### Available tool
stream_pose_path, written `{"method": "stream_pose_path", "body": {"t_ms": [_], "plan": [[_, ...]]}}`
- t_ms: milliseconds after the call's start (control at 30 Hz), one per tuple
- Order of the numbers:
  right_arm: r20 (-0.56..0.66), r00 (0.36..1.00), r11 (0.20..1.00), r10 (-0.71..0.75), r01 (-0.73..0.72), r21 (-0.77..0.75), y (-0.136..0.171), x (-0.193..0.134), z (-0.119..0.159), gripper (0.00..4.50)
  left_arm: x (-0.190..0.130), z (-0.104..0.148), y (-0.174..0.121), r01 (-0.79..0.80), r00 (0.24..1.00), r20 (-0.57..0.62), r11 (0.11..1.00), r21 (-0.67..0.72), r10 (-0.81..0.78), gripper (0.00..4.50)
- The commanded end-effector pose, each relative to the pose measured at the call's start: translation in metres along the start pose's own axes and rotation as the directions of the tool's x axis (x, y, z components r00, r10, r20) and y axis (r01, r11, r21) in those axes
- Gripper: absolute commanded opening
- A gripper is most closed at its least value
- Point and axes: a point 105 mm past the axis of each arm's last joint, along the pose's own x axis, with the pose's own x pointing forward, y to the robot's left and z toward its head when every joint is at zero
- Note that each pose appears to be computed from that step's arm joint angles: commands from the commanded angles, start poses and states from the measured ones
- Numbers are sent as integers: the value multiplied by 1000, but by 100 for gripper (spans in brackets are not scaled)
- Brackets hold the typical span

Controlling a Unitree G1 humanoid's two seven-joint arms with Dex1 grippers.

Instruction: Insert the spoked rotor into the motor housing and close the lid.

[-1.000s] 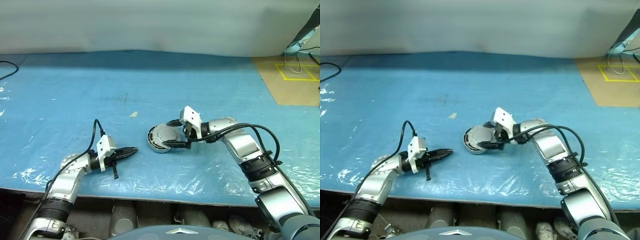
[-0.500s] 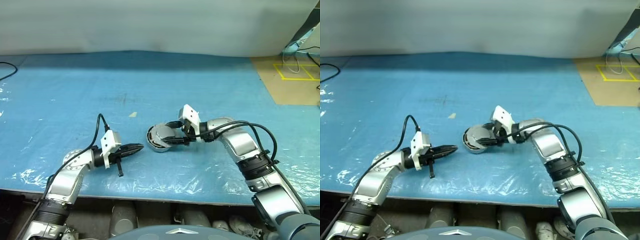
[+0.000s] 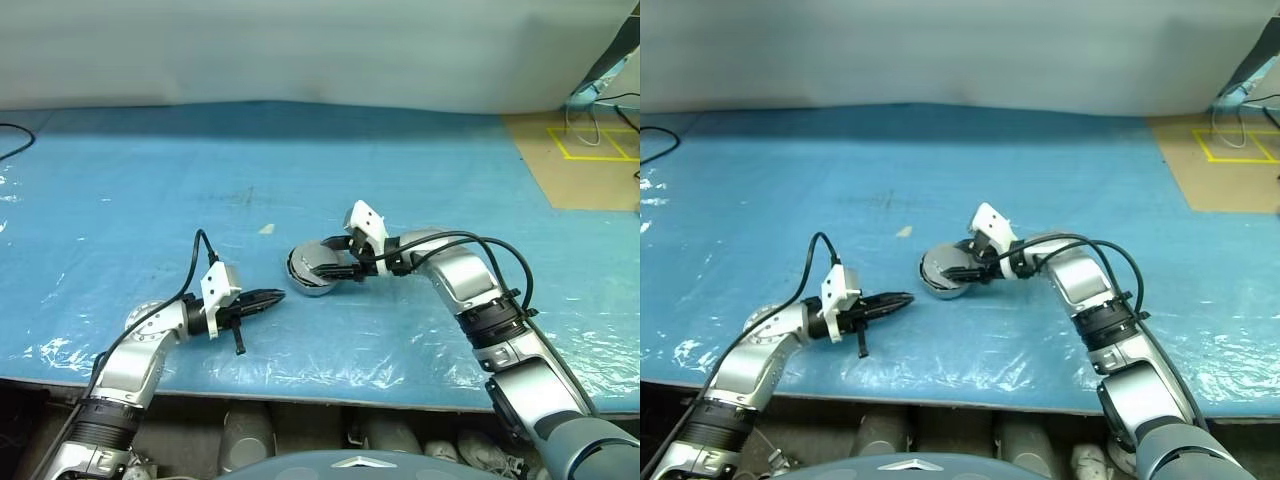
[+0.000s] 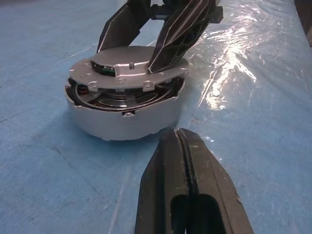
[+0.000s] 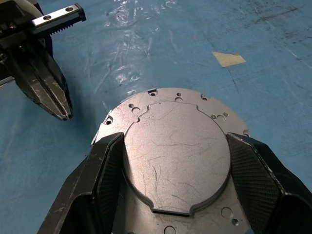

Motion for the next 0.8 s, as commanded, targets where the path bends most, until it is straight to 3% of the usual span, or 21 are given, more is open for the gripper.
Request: {"method": "stream_pose_path", "body": {"t_ms": [33, 200, 467, 800], "plan": [[-13, 1000, 1000, -10, 10, -10, -2, 7, -1, 294, 1, 6, 0, 2, 1000, 24, 1000, 26, -3, 0], [-20, 1000, 1000, -18, 17, -24, -3, 10, -1, 294, 0, 3, 1, -3, 1000, 23, 1000, 23, 3, 0], [65, 997, 999, 38, -37, -3, 1, 4, 36, 294, 0, -3, 1, -3, 1000, 25, 1000, 20, 3, 0], [-53, 998, 999, 33, -34, -25, -2, 25, 36, 294, 11, 11, 1, 9, 999, 44, 999, 35, -11, 0]]}}
